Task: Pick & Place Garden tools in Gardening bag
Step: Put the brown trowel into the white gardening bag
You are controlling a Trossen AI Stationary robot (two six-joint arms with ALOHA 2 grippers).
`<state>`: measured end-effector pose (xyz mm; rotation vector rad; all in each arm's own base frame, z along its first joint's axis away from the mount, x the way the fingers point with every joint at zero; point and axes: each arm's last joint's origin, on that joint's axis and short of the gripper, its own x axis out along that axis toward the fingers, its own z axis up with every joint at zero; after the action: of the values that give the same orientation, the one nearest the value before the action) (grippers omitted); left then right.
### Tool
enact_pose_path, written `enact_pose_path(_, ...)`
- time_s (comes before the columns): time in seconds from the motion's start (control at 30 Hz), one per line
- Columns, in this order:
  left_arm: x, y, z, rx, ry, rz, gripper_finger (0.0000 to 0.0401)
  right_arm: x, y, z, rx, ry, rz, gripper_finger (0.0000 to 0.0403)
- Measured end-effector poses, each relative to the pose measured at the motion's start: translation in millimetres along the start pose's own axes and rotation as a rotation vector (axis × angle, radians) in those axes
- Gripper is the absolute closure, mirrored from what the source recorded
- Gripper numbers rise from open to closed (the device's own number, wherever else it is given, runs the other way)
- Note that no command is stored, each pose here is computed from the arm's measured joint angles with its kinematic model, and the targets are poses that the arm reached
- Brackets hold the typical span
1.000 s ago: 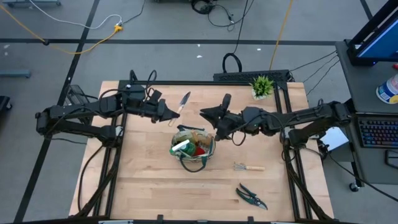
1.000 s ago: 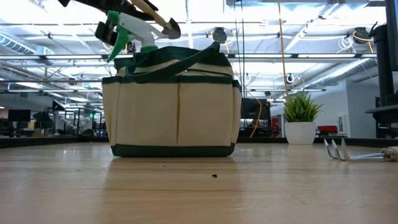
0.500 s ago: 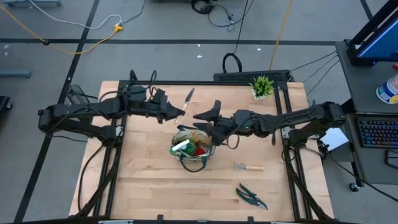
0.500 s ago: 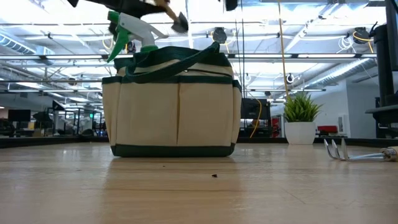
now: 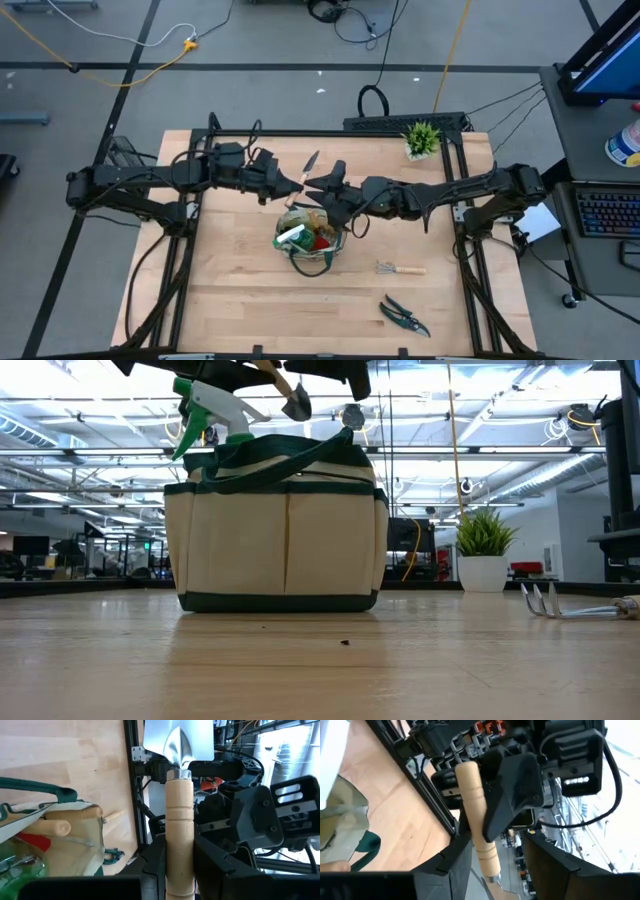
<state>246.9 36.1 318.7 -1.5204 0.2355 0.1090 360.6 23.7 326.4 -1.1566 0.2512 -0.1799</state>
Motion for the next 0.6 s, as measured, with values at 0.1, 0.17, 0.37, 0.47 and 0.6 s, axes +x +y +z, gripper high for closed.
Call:
enact_pose_path(0.1,0.0,0.0,-0.1,-0.011,0.001,0.000,0.0327,4.0,1.9,-3.3,0.006,0.011,0.000,0.0234)
enact_pose_path(0.17,0.1,0.0,-0.5,-0.021,0.009,0.000,0.0327,5.0,4.2,-4.9,0.001,0.019,0.016,0.0234)
enact_pose_path(0.37,0.4,0.4,-1.7,-0.034,0.013,0.005,0.0327,13.8,13.0,-9.8,-0.014,0.036,0.033,0.0234)
enact_pose_path(0.47,6.4,3.5,-2.1,-0.046,0.021,0.016,0.0327,16.8,15.2,-10.6,-0.015,0.038,0.034,0.0234)
enact_pose_path(0.6,13.6,7.7,-1.5,-0.055,0.038,0.030,0.0327,22.3,22.5,-13.9,-0.016,0.054,0.054,0.0234)
